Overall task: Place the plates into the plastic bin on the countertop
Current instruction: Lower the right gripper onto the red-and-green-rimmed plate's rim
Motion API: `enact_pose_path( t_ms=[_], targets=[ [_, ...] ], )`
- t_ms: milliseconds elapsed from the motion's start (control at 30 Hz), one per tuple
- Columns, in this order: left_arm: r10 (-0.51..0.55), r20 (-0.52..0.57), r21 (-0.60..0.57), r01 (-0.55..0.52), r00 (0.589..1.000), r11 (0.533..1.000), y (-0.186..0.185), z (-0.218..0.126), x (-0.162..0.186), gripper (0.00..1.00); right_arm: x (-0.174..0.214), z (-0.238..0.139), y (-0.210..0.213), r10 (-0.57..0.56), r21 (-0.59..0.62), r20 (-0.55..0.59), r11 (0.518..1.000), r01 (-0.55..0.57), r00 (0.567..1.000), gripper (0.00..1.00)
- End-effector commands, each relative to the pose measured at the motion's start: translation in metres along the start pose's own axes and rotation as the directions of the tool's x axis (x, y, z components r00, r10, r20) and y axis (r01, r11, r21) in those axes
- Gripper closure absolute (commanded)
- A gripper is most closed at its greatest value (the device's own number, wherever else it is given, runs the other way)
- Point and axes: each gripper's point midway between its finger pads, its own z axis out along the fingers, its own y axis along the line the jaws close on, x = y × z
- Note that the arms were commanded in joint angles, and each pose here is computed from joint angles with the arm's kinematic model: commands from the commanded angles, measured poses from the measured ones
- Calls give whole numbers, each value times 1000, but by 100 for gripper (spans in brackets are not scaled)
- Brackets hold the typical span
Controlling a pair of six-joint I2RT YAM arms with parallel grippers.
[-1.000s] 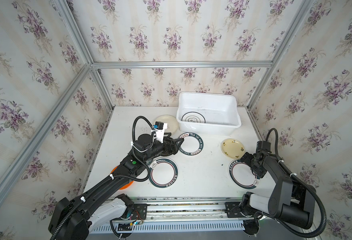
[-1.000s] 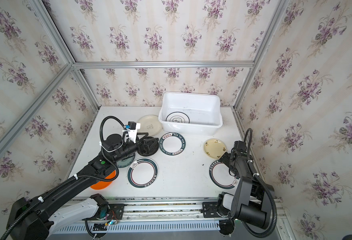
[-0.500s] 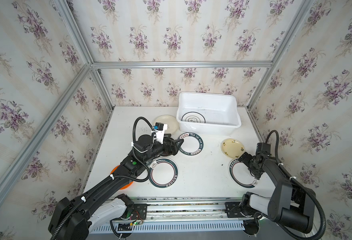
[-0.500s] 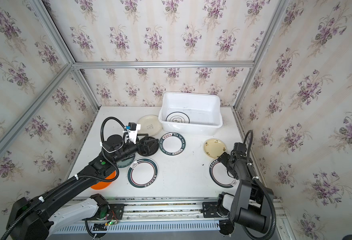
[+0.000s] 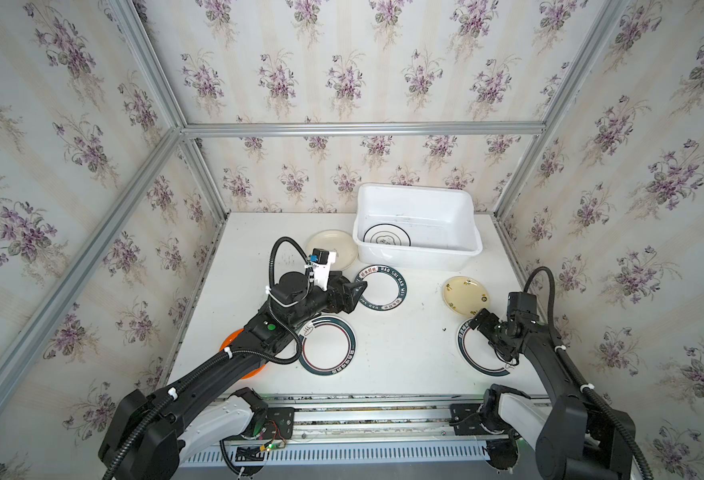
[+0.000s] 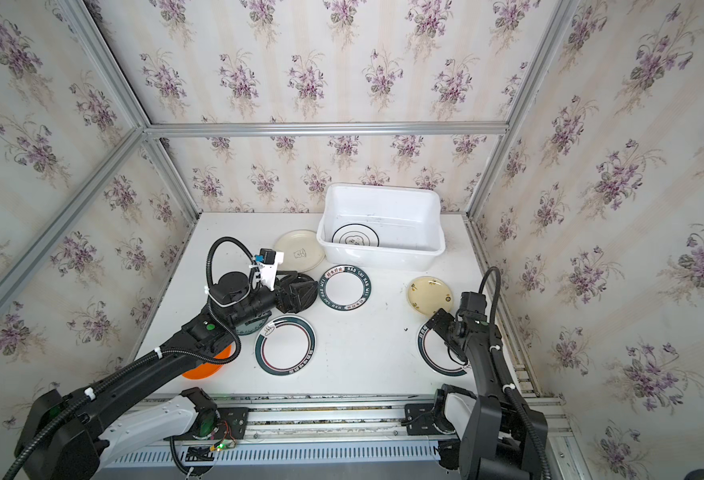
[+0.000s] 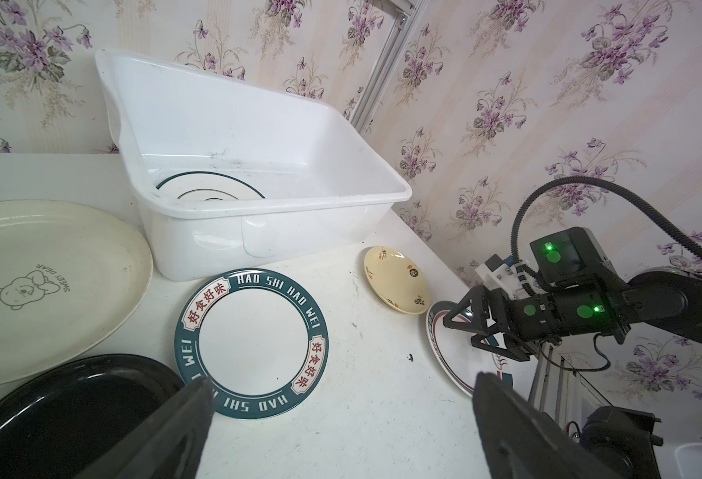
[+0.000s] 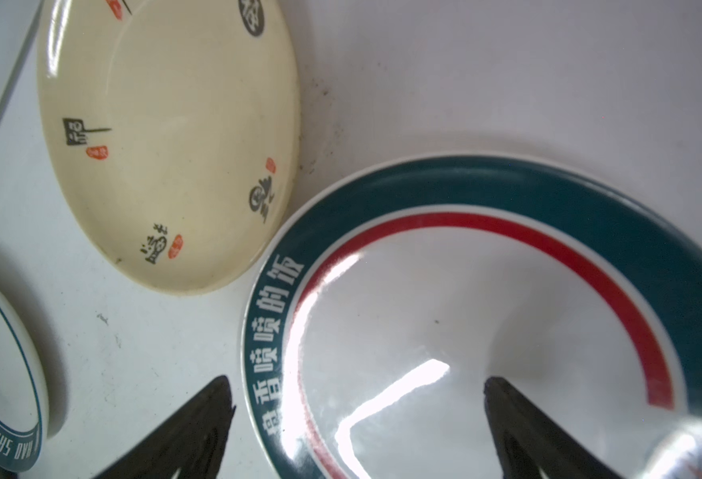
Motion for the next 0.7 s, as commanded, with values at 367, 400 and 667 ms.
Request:
enact_pose_path(
  t_ms=[367, 400, 667],
  targets=[
    [37, 29, 9, -37, 999, 999, -2, -2, -3, 0, 28, 9, 20, -172, 98, -51, 979, 176, 984, 3],
    [37, 37, -15, -37, 999, 999, 3, -2, -4, 0, 30, 10, 22, -186, 104, -56, 976, 191, 981, 4],
    [49, 39, -30, -48, 998, 998, 5, -6, -2, 0, 40, 18, 24, -210, 146, -101, 964, 223, 972, 15]
  ],
)
